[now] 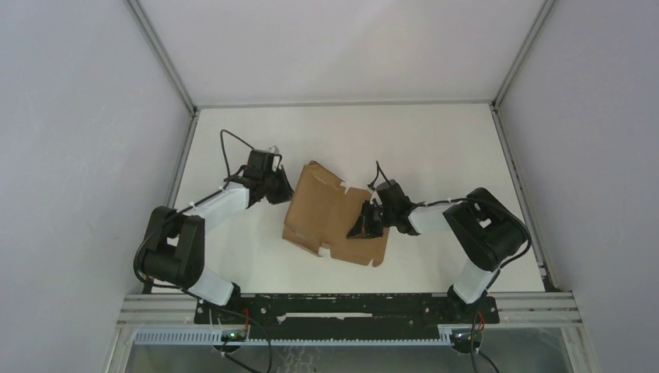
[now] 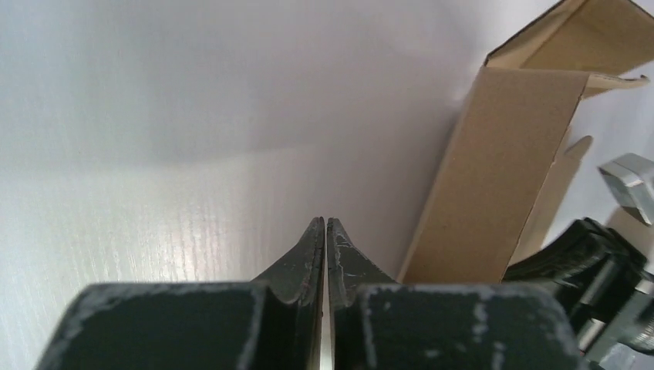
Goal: Fold the paper box
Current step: Fold the paper box at the center of the board.
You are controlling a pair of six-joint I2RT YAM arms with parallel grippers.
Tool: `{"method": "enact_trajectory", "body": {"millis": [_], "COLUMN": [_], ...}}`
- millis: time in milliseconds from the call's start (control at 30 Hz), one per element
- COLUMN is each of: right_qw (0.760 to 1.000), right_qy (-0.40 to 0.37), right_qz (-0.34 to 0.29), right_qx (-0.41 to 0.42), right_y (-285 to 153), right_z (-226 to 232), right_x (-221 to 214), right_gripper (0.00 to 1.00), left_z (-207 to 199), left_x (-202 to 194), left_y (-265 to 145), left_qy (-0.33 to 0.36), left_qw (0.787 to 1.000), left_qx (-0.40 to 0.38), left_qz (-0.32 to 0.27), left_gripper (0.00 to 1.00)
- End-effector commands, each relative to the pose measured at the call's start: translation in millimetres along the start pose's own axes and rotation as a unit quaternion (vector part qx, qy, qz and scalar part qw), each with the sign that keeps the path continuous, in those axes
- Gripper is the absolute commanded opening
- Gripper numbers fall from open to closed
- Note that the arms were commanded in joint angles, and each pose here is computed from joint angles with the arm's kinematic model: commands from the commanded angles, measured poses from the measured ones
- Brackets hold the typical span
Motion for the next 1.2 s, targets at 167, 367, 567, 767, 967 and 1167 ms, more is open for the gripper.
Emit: {"method": "enact_trajectory", "body": {"millis": [167, 367, 567, 767, 967, 1167], "right_qw": [0.999, 0.998, 0.997, 0.996, 0.996, 0.996], "right_qy": [0.036, 0.053, 0.061, 0.068, 0.070, 0.070], "right_qz": [-0.022, -0.031, -0.033, -0.032, -0.030, -0.026], "right_qx": [0.016, 0.032, 0.043, 0.048, 0.051, 0.053], "right_y": [25, 31, 35, 37, 38, 39], "right_z": [1, 4, 3, 0, -2, -4], "right_x": [4, 9, 12, 13, 14, 13], "right_gripper": [0.00, 0.00, 0.00, 0.00, 0.00, 0.00], "left_z": [-49, -73, -87, -97, -110, -118], "left_x": [36, 39, 42, 42, 40, 38], "left_y": [-37, -51, -62, -67, -61, -64], "left_qy": [0.019, 0.038, 0.052, 0.062, 0.070, 0.073], "left_qw": [0.997, 0.995, 0.994, 0.993, 0.993, 0.991], "left_qx": [-0.047, -0.065, -0.069, -0.071, -0.079, -0.092], "left_qz": [-0.050, -0.059, -0.067, -0.071, -0.061, -0.063], "left_gripper": [0.08, 0.09, 0.09, 0.11, 0.13, 0.19]}}
Point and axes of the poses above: each gripper's point midway between its finger pads, its own y axis out along the fingers, its own z axis along the line the jaws close on, x = y × z, the point moved 2 cm from there along -y, back along the fingers, and after that the axes turned 7 degrees about -y, right-handed, at the moved point
